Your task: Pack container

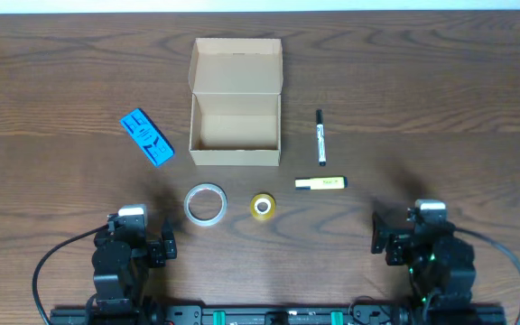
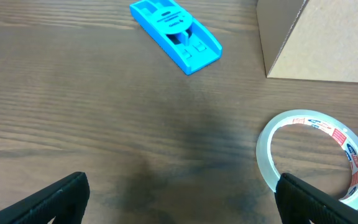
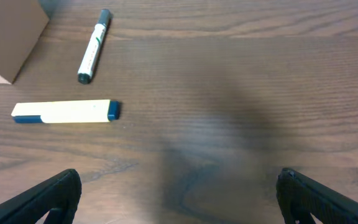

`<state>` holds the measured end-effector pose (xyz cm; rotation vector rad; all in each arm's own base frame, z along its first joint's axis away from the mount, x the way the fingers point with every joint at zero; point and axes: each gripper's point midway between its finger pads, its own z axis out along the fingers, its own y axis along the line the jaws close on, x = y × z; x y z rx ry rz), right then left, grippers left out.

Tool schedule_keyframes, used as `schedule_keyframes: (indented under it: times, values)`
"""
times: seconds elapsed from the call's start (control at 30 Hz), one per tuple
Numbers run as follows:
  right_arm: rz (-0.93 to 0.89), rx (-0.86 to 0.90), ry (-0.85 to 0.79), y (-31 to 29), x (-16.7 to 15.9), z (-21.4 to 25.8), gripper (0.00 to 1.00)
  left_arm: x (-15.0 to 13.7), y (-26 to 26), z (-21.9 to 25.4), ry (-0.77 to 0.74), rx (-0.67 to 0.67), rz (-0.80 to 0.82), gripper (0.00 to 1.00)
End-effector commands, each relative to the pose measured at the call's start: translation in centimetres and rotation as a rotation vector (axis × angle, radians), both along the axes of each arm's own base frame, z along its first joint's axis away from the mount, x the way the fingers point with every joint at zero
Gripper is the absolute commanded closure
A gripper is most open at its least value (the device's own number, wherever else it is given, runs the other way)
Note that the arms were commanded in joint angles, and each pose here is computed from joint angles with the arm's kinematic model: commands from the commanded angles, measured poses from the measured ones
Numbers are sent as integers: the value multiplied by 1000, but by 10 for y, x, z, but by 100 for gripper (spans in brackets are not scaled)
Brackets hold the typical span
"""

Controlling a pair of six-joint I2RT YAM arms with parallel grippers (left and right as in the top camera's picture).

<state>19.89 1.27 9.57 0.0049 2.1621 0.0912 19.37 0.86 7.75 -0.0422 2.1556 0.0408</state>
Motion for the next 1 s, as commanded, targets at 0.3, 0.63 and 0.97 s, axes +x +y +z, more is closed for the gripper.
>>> schedule_keyframes:
  times: [0.3,0.63,0.97]
  values:
    - [67,62,197,23,67,84,1,0,1,-3,5,17,-4,5]
    - [24,27,475,75,144,69,1,0,1,-3,5,18,-3,5]
    - [-99,28,646,103,181,10,1,0,1,-3,5,18,-3,5]
